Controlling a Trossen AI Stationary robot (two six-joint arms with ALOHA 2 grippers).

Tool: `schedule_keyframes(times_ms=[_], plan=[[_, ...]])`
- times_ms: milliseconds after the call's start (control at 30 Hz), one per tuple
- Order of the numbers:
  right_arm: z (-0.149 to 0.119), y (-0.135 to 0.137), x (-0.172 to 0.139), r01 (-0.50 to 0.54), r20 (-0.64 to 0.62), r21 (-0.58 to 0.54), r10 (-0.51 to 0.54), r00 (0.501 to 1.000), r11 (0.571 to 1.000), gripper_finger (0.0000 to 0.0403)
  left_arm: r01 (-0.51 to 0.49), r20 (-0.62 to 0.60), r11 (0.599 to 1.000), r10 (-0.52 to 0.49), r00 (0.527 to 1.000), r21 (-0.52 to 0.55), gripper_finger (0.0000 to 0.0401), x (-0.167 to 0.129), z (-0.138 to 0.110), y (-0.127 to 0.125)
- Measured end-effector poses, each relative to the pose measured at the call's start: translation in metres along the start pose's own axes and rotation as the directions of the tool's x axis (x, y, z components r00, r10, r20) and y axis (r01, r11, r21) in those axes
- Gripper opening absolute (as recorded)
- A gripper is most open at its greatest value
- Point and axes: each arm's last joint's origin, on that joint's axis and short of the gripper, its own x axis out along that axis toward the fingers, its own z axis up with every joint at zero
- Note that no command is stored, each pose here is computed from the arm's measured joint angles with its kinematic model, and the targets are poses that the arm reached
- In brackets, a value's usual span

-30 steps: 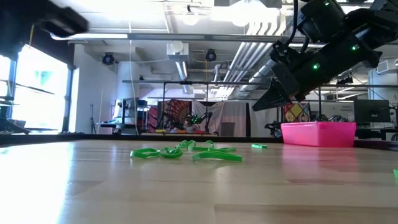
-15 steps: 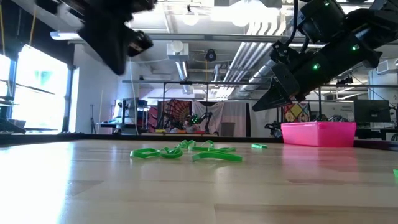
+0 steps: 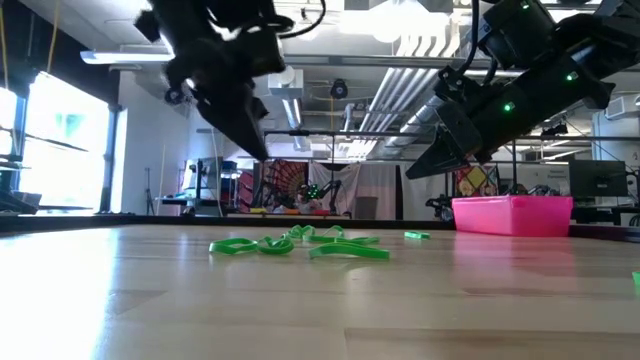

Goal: Sort rubber bands into baskets
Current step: Put the green rubber band into the blue bin

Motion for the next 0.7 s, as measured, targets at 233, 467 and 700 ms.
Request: schedule_keyframes(times_ms=[233,467,700], plan=[[-0.002,-0.001,0.0,0.006,-0.018,0.006,-0.006,1.0,1.0,0.0007,-0.015,0.053,1.0,0.015,0.998,-0.003,0.0079,0.033,0.005,0.004],[-0.002,-0.001,0.0,0.007,-0.022,0.004,-0.007,1.0,1.0,0.0007,-0.187,-0.016,0.982,0.187,0.982,-0.002,0.0108,0.069,-0.005,0.008],[-0.002,-0.001,0.0,0.008,-0.023,0.004,-0.008,1.0,1.0,0.0007,-0.251,0.003,0.965,0.252,0.968,-0.077,0.0117,0.08,-0.006,0.018]])
